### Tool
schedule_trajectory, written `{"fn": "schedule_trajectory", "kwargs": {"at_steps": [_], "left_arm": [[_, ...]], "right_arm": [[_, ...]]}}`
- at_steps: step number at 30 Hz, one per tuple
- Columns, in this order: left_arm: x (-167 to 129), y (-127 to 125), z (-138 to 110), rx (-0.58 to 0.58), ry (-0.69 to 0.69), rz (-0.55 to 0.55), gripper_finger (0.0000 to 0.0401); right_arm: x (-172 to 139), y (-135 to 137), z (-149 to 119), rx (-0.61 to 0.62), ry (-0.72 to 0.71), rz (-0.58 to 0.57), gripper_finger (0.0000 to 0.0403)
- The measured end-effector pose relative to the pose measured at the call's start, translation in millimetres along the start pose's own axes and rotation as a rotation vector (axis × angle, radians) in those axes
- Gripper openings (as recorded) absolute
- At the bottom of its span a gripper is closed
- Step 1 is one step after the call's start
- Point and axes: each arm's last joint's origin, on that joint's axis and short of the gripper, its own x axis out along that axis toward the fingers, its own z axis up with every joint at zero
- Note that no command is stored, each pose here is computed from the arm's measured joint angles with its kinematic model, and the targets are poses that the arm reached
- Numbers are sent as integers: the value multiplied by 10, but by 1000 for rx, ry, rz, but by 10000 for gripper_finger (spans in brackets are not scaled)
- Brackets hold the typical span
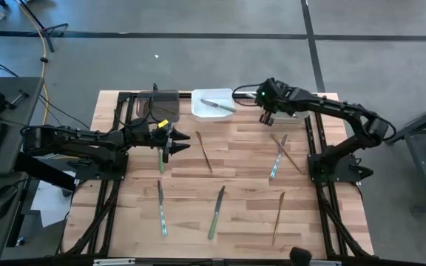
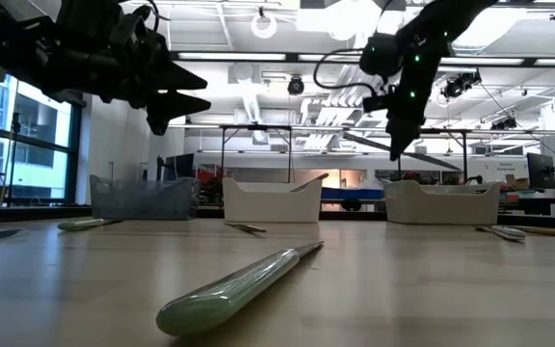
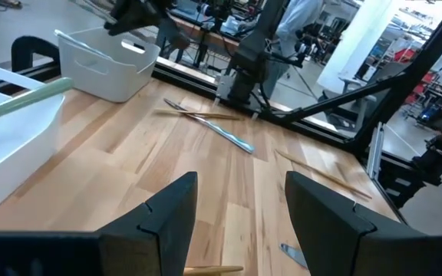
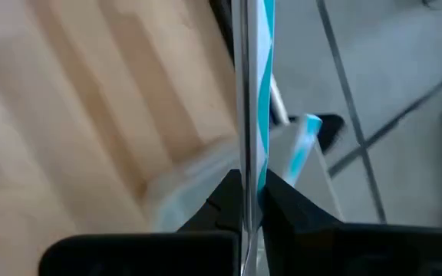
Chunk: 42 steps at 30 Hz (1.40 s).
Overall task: Sort silverware by color (type)
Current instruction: Put the blue patterned knife into the gray bin
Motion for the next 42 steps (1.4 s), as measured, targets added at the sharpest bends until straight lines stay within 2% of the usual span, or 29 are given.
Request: {"fn": "schedule_trajectory", "kwargs": {"at_steps": [7,10,16,23,31,35,42], "left_arm": [[15,-67,-22,5,12,-34,191],[20,-96,-31,7,17,-48,191],[24,-121,-31,17,14,-63,191],[24,-118,-29,11,10,-53,191],[24,-116,-28,10,7,-46,191],[25,-117,-26,10,6,-46,191],[25,-116,-26,20,5,-46,191]], "right_arm": [[184,-247,-158,109,65,-59,3],[341,-212,-318,133,101,-57,3],[564,-148,-486,182,67,-139,4],[660,-167,-620,268,81,-166,4],[738,-117,-737,305,90,-168,8],[738,-131,-715,325,66,-187,31],[644,-191,-605,339,48,-229,107]]}}
